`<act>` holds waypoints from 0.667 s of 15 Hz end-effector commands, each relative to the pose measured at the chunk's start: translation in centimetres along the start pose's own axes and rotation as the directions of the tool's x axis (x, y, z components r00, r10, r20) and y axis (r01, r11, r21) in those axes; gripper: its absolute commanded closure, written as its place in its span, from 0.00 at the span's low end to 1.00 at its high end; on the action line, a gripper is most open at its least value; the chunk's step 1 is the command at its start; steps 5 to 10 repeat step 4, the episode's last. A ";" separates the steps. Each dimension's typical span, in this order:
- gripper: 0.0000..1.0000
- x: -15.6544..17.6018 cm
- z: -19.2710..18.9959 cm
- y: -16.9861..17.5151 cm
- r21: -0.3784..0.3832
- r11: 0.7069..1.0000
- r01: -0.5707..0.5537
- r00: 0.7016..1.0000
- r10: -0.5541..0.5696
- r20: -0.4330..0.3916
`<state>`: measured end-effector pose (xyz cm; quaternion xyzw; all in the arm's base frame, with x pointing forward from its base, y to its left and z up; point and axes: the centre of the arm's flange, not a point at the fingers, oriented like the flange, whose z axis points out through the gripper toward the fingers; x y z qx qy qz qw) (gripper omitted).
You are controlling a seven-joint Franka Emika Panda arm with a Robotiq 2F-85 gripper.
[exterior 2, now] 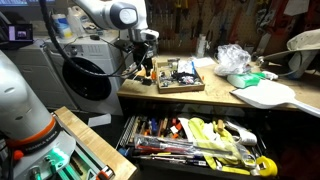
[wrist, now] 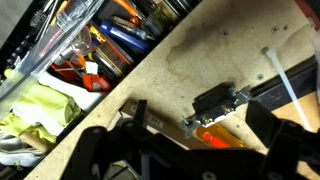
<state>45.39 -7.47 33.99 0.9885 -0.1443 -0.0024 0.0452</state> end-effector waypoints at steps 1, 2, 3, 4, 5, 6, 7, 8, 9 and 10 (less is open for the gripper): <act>0.00 -0.2 -0.2 0.0 0.001 1.000 0.001 1.000 -0.001 -0.004; 0.00 -0.4 -0.3 0.0 0.002 1.000 0.001 1.000 -0.001 -0.006; 0.00 -0.5 -0.4 0.0 0.003 1.000 0.001 1.000 -0.001 -0.007; 0.00 -0.5 -0.4 0.0 0.003 1.000 0.001 1.000 -0.001 -0.007; 0.00 -0.5 -0.4 0.0 0.003 1.000 0.001 1.000 -0.001 -0.007; 0.00 -0.5 -0.4 0.0 0.003 1.000 0.001 1.000 -0.001 -0.007; 0.00 -0.5 -0.4 0.0 0.003 1.000 0.001 1.000 -0.001 -0.007; 0.00 -0.5 -0.4 0.0 0.003 1.000 0.001 1.000 -0.001 -0.007; 0.00 -0.5 -0.4 0.0 0.003 1.000 0.001 1.000 -0.001 -0.007; 0.00 -0.5 -0.4 0.0 0.003 1.000 0.001 1.000 -0.001 -0.007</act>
